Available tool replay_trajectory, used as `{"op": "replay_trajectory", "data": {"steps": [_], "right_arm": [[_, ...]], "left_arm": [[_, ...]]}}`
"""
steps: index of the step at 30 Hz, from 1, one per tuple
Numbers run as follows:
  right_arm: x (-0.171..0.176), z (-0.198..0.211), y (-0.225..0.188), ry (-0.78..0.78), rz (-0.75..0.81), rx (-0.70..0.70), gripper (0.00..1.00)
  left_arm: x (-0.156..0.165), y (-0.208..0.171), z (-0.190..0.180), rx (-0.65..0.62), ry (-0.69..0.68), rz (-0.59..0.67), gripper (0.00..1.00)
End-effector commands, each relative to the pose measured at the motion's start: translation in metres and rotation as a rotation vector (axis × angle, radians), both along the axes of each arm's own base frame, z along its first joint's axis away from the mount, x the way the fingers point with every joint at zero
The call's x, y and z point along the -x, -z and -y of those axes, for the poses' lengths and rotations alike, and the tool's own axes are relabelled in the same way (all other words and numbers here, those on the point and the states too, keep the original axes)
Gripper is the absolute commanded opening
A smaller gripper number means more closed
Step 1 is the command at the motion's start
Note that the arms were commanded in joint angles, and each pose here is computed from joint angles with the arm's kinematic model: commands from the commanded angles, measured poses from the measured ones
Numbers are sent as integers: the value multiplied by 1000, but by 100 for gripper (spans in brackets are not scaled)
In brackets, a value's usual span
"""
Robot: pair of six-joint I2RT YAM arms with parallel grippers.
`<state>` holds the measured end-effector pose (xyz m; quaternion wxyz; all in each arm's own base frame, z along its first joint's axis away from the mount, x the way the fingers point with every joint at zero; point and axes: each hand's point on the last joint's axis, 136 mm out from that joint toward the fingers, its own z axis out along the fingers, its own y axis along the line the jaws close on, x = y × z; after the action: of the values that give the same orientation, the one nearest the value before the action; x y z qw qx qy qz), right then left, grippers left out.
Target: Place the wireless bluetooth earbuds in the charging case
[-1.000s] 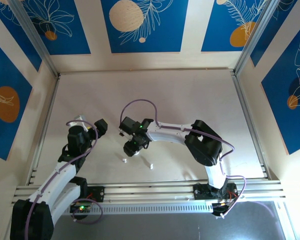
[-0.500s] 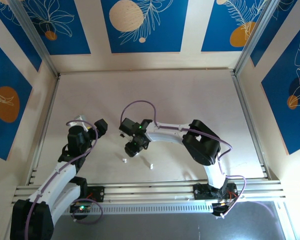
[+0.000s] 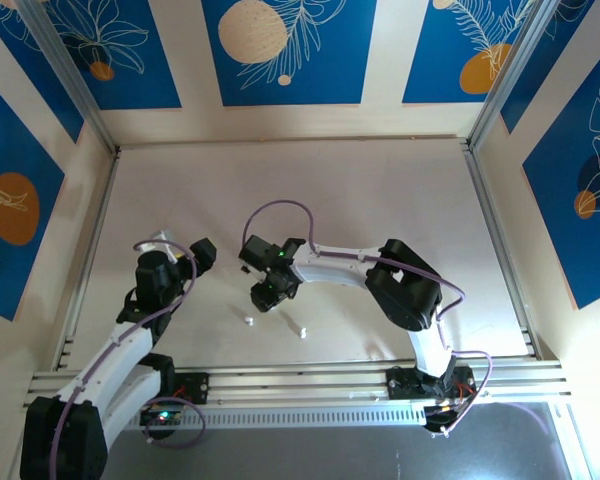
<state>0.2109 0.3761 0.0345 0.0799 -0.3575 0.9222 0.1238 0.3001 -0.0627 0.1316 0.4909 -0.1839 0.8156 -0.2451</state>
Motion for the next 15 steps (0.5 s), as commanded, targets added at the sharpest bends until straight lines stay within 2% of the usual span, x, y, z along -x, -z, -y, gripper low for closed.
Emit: {"op": "replay_trajectory", "data": {"steps": [1,11,15], "right_arm": [[-6,0,-28,90,-34,-122,44],[-28,18,-70,312,-137,-416,43],[-38,26,-88,375,-187,-543,44]], "left_arm": [[-2,-11,20,58,96,34,100],[-6,-22,80,281,379,60,100],[0,-29,104,329,477,71,82]]}}
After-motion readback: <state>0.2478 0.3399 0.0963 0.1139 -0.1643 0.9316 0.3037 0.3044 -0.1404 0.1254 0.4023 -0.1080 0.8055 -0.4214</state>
